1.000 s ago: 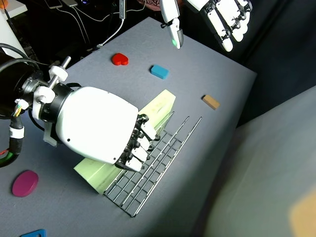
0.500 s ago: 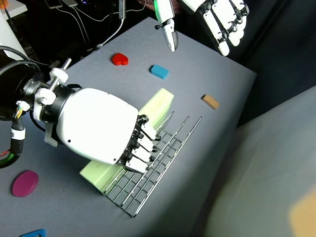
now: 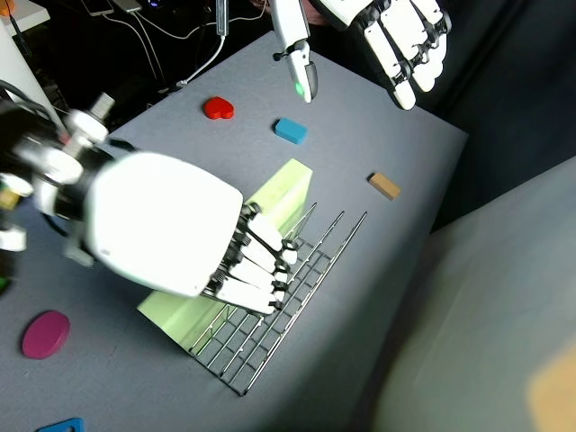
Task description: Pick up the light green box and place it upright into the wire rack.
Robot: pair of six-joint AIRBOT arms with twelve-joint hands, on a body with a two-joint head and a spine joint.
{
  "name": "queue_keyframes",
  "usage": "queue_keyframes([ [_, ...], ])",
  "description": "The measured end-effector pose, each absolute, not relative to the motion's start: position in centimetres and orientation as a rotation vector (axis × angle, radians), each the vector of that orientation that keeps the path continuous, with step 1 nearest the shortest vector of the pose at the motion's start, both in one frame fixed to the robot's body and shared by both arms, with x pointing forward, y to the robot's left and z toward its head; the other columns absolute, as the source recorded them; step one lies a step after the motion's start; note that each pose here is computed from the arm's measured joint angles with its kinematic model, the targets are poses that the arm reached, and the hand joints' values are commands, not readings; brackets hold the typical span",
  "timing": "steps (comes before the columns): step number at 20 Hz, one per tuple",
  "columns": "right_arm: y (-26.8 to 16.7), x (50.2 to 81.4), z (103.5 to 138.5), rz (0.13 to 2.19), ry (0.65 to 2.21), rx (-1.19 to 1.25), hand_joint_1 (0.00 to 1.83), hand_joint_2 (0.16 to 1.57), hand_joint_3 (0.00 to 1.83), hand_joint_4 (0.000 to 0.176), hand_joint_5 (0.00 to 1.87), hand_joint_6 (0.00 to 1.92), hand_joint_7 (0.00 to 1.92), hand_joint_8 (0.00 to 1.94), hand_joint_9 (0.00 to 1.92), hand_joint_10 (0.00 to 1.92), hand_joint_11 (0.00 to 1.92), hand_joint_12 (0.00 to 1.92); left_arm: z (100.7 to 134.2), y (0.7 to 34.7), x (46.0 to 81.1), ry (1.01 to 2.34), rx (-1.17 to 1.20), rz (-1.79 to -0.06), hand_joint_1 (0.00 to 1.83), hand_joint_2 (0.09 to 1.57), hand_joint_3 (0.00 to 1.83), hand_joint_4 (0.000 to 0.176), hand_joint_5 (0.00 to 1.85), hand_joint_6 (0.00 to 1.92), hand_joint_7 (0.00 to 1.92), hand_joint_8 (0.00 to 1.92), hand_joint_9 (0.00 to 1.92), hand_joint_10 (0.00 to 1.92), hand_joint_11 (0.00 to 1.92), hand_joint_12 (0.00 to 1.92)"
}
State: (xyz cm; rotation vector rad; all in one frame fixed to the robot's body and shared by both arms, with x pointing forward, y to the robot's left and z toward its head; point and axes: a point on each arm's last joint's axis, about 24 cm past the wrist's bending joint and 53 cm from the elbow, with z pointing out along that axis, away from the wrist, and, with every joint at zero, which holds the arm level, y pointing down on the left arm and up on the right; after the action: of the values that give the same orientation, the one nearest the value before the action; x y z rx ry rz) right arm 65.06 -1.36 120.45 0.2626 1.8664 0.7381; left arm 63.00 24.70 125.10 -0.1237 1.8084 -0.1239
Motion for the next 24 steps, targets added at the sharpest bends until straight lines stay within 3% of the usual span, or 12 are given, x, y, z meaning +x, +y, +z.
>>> queue_keyframes([
  [7, -4.6, 60.4, 125.8, 0.765, 1.771, 0.153, 0.69, 1.04, 0.0, 0.0, 0.47, 0.0, 0.52, 0.0, 0.43, 0.14, 0.13, 1.27, 125.0, 23.4, 62.9, 1.803, -0.131, -0.162, 0.18, 1.15, 0.0, 0.032, 0.23, 0.0, 0.2, 0.0, 0.19, 0.0, 0.01, 0.63],
  [13, -4.7, 53.7, 123.5, 0.753, 1.903, 0.006, 0.66, 1.05, 0.0, 0.0, 0.47, 0.0, 0.52, 0.0, 0.45, 0.12, 0.14, 1.3, 124.5, 22.7, 62.8, 1.813, -0.126, -0.175, 0.19, 1.15, 0.0, 0.033, 0.23, 0.0, 0.21, 0.0, 0.22, 0.01, 0.05, 0.65],
  [14, -5.1, 53.4, 123.2, 0.742, 1.909, 0.013, 0.67, 1.08, 0.0, 0.0, 0.56, 0.01, 0.65, 0.04, 0.48, 0.75, 0.39, 1.51, 124.4, 22.1, 62.7, 1.815, -0.117, -0.182, 0.21, 1.15, 0.0, 0.031, 0.27, 0.0, 0.26, 0.0, 0.28, 0.01, 0.14, 0.66],
  [15, -5.7, 53.6, 123.1, 0.725, 1.91, 0.029, 0.68, 1.09, 0.0, 0.0, 0.73, 0.08, 0.76, 0.14, 0.5, 1.22, 0.55, 1.67, 124.4, 21.8, 62.7, 1.816, -0.113, -0.19, 0.25, 1.15, 0.0, 0.007, 0.41, 0.01, 0.45, 0.01, 0.48, 0.03, 0.3, 0.67],
  [16, -6.3, 53.9, 122.8, 0.703, 1.911, 0.046, 0.72, 1.09, 0.0, 0.0, 0.85, 0.2, 0.77, 0.55, 0.64, 1.49, 0.76, 1.79, 124.4, 21.6, 62.7, 1.816, -0.109, -0.194, 0.29, 1.16, 0.0, 0.0, 0.61, 0.02, 0.69, 0.03, 0.71, 0.05, 0.48, 0.66],
  [17, -6.8, 54.1, 122.5, 0.686, 1.916, 0.068, 0.72, 1.09, 0.0, 0.0, 0.85, 0.2, 0.77, 0.55, 0.64, 1.49, 0.76, 1.79, 124.5, 21.5, 62.7, 1.814, -0.109, -0.196, 0.29, 1.16, 0.0, 0.0, 0.61, 0.02, 0.69, 0.03, 0.71, 0.05, 0.48, 0.66],
  [18, -7.3, 54.3, 122.0, 0.673, 1.93, 0.094, 0.74, 1.1, 0.0, 0.0, 0.89, 0.47, 0.81, 0.88, 0.8, 1.62, 0.98, 1.86, 124.5, 21.3, 62.7, 1.812, -0.107, -0.2, 0.35, 1.17, 0.0, 0.0, 0.79, 0.03, 0.92, 0.06, 0.93, 0.11, 0.66, 0.71],
  [19, -7.6, 54.3, 121.6, 0.667, 1.941, 0.112, 0.77, 1.13, 0.0, 0.0, 0.82, 1.4, 0.89, 1.76, 1.12, 1.88, 1.4, 1.92, 124.4, 21.0, 62.7, 1.814, -0.103, -0.203, 0.51, 1.17, 0.0, 0.0, 0.95, 0.38, 1.01, 0.64, 0.97, 1.02, 0.89, 1.26],
  [20, -7.5, 54.2, 121.5, 0.673, 1.946, 0.118, 0.77, 1.13, 0.0, 0.0, 0.82, 1.4, 0.89, 1.76, 1.12, 1.88, 1.4, 1.92, 124.3, 20.9, 62.6, 1.816, -0.102, -0.206, 0.51, 1.17, 0.0, 0.0, 0.95, 0.38, 1.01, 0.64, 0.97, 1.02, 0.89, 1.26],
  [21, -7.0, 54.0, 121.3, 0.682, 1.951, 0.109, 0.7, 1.23, 0.02, 0.0, 0.9, 1.9, 1.14, 1.93, 1.36, 1.92, 1.67, 1.92, 124.3, 20.7, 62.5, 1.819, -0.101, -0.212, 0.6, 1.21, 0.0, 0.0, 0.72, 1.56, 0.81, 1.67, 0.9, 1.86, 1.02, 1.88],
  [22, -6.7, 53.9, 121.3, 0.688, 1.954, 0.103, 0.62, 1.3, 0.02, 0.0, 1.01, 1.92, 1.24, 1.94, 1.5, 1.92, 1.78, 1.92, 124.2, 20.6, 62.4, 1.82, -0.095, -0.21, 0.61, 1.23, 0.01, 0.0, 0.76, 1.84, 0.85, 1.87, 0.97, 1.91, 1.09, 1.91],
  [24, -6.3, 53.7, 120.8, 0.678, 1.964, 0.085, 0.53, 1.45, 0.03, 0.0, 1.14, 1.92, 1.43, 1.94, 1.69, 1.92, 1.91, 1.92, 123.9, 20.6, 62.3, 1.826, -0.087, -0.2, 0.63, 1.27, 0.01, 0.0, 0.98, 1.92, 1.06, 1.92, 1.13, 1.92, 1.23, 1.92],
])
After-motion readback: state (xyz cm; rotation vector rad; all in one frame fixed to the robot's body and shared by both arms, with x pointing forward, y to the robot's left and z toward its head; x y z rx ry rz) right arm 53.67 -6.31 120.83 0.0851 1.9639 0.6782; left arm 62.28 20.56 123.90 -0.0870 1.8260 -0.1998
